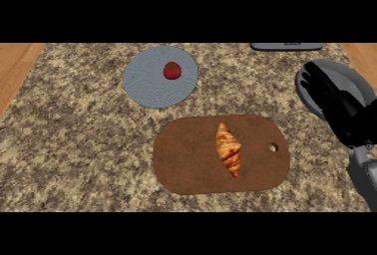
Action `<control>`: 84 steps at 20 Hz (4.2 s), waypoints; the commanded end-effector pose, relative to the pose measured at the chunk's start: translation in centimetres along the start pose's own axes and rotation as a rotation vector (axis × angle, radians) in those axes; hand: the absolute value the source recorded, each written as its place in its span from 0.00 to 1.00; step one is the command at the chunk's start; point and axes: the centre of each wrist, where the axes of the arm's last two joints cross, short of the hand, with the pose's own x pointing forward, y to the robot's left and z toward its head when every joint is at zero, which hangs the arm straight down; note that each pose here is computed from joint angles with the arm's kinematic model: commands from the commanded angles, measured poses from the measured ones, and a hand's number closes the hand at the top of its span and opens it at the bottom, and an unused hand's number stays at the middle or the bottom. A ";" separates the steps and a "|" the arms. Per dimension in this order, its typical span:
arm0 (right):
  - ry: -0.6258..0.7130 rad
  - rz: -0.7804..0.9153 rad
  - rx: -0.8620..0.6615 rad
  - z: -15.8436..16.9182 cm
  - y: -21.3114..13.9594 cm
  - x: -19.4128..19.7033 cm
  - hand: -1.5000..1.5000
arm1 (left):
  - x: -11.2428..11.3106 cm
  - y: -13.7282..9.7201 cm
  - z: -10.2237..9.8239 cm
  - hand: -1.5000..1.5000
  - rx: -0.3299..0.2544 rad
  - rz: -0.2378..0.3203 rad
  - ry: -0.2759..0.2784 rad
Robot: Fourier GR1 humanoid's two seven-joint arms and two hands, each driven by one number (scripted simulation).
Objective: Pick the croissant from the cutting board and place it in the pan
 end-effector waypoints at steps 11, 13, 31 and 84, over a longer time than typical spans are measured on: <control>-0.321 0.565 -0.156 4.0 9.9 -3.2 0.00 | -4.9 -10.8 10.2 0.50 -0.123 0.459 0.686; -0.346 0.574 -0.168 5.9 13.6 -4.5 0.00 | -5.0 -11.4 10.9 0.50 -0.142 0.469 0.713; 0.147 1.159 -0.428 3.0 23.0 -1.9 0.00 | -4.2 -13.2 10.4 0.50 -0.180 0.488 0.694; 0.503 1.463 -0.023 -2.6 23.6 -5.3 1.00 | -5.8 -13.6 9.3 0.50 -0.187 0.486 0.687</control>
